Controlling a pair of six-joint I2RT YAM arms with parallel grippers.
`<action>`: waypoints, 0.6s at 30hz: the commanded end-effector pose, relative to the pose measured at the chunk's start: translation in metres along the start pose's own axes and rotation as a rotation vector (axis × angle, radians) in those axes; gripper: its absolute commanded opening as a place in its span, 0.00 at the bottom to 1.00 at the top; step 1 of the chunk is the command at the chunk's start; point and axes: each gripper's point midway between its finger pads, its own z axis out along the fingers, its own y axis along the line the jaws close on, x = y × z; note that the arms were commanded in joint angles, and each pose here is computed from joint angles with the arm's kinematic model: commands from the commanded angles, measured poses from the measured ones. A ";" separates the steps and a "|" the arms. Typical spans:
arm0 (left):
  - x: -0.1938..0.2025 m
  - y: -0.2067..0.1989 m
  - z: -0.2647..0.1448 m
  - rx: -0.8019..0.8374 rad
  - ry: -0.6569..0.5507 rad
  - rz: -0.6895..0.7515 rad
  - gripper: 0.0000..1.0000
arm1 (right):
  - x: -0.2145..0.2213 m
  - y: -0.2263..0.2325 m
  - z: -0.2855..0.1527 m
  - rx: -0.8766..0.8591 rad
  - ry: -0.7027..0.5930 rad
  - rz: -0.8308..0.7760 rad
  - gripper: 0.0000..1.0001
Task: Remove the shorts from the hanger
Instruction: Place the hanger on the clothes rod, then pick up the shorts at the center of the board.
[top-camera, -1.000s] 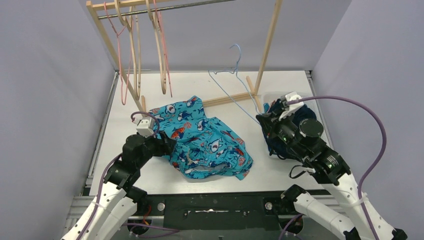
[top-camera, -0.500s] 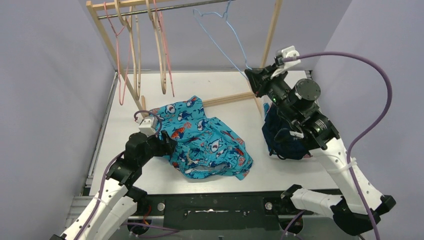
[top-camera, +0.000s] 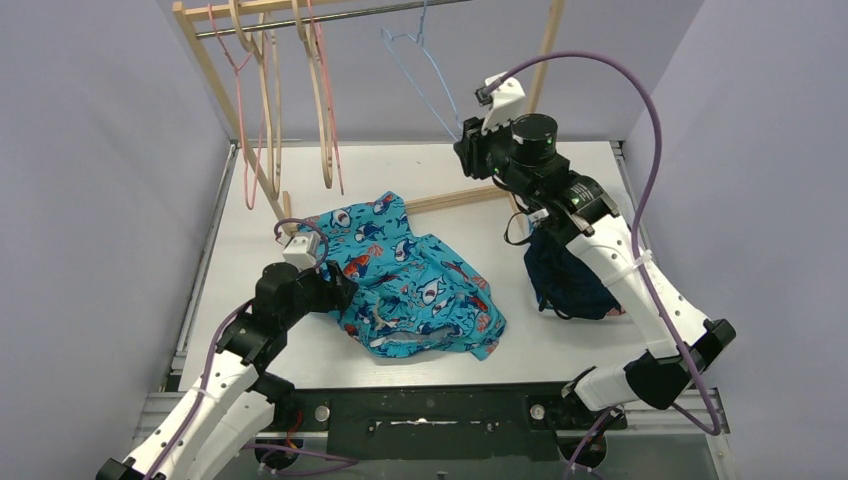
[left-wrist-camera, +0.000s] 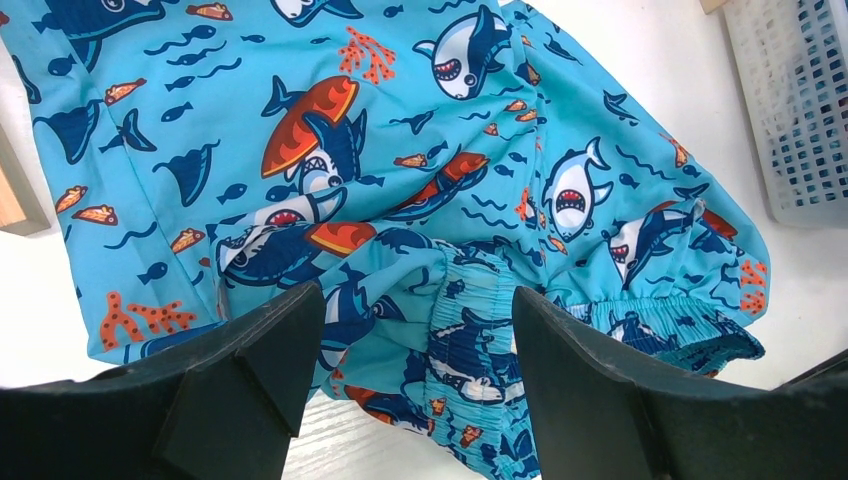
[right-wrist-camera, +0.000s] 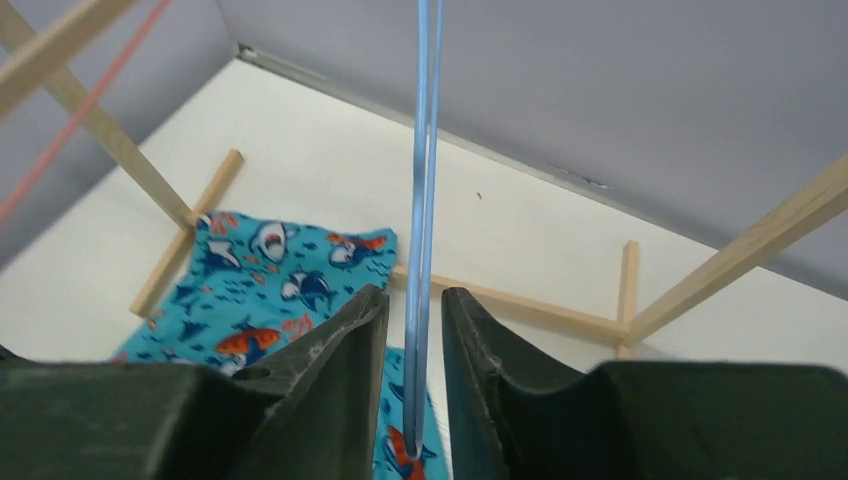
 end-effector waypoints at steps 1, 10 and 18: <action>-0.033 -0.019 -0.005 0.066 -0.100 0.017 0.68 | -0.005 0.000 -0.018 -0.002 -0.031 -0.006 0.39; -0.035 -0.018 -0.008 0.055 -0.112 0.017 0.68 | 0.053 -0.030 -0.068 0.111 -0.114 -0.029 0.83; -0.036 -0.017 -0.008 0.049 -0.118 0.015 0.68 | 0.185 0.087 -0.095 -0.509 -0.095 -0.157 0.87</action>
